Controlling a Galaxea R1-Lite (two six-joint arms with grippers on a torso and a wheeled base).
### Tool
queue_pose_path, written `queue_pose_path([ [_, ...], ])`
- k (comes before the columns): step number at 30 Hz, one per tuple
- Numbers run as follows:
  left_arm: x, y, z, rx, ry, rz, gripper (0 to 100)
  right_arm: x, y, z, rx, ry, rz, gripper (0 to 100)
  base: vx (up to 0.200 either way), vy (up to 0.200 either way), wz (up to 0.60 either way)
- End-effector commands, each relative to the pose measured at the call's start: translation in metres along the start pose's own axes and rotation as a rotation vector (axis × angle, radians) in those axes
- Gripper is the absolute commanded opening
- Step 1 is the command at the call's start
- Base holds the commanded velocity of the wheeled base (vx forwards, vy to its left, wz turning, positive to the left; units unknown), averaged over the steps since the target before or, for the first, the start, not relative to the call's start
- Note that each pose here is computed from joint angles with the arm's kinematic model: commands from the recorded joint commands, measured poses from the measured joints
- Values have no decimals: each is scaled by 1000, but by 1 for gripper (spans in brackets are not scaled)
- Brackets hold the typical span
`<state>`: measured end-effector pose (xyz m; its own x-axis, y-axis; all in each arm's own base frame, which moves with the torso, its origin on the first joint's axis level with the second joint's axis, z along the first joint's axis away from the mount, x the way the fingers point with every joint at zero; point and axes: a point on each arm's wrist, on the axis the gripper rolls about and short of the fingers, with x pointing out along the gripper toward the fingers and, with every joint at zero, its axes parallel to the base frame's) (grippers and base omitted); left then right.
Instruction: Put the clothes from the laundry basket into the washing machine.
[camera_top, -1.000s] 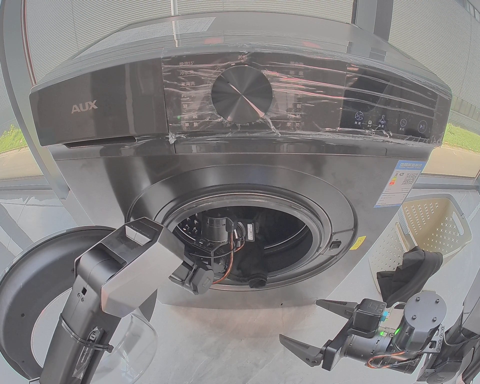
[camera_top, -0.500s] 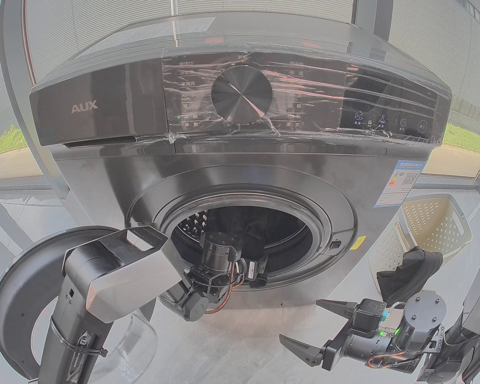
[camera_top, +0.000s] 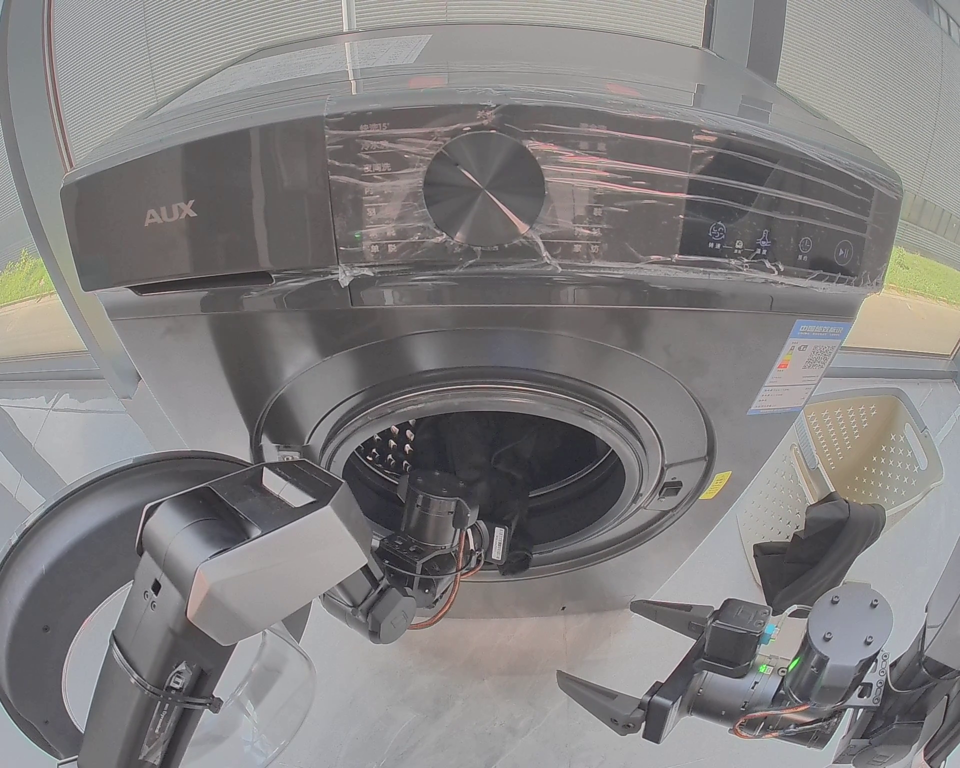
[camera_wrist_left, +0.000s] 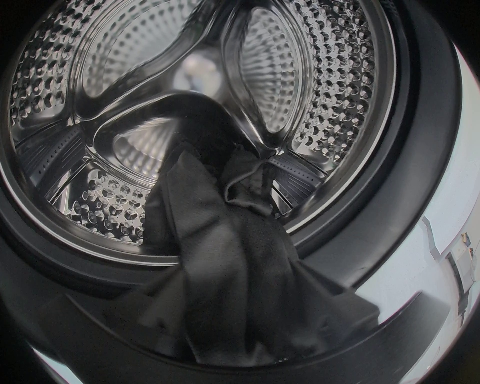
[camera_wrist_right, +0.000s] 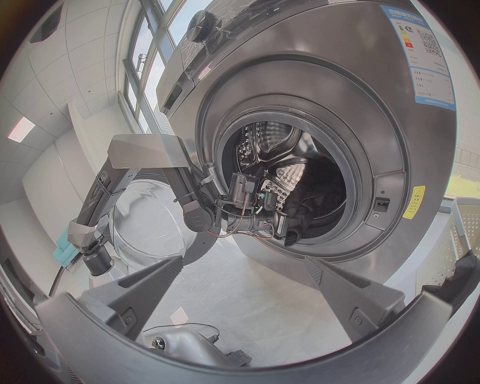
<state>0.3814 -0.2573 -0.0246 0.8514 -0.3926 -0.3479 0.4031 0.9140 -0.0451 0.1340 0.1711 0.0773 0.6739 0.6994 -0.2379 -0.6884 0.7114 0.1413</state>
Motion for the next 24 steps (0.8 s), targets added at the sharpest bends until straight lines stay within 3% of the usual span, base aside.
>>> queue_pose_path([
  [1, 5, -1, -4, 0, 7, -4, 0, 0, 0, 0, 0, -1, 1, 100, 0, 0, 0],
  [6, 8, -1, 9, -9, -33, -3, 0, 0, 0, 0, 0, 2, 1, 100, 0, 0, 0],
  [14, 28, 21, 72, -66, -261, 85, 0, 0, 0, 0, 0, 2, 1, 100, 0, 0, 0],
  [24, 48, 44, 86, -89, -333, 138, 0, 0, 0, 0, 0, 1, 1, 100, 0, 0, 0],
])
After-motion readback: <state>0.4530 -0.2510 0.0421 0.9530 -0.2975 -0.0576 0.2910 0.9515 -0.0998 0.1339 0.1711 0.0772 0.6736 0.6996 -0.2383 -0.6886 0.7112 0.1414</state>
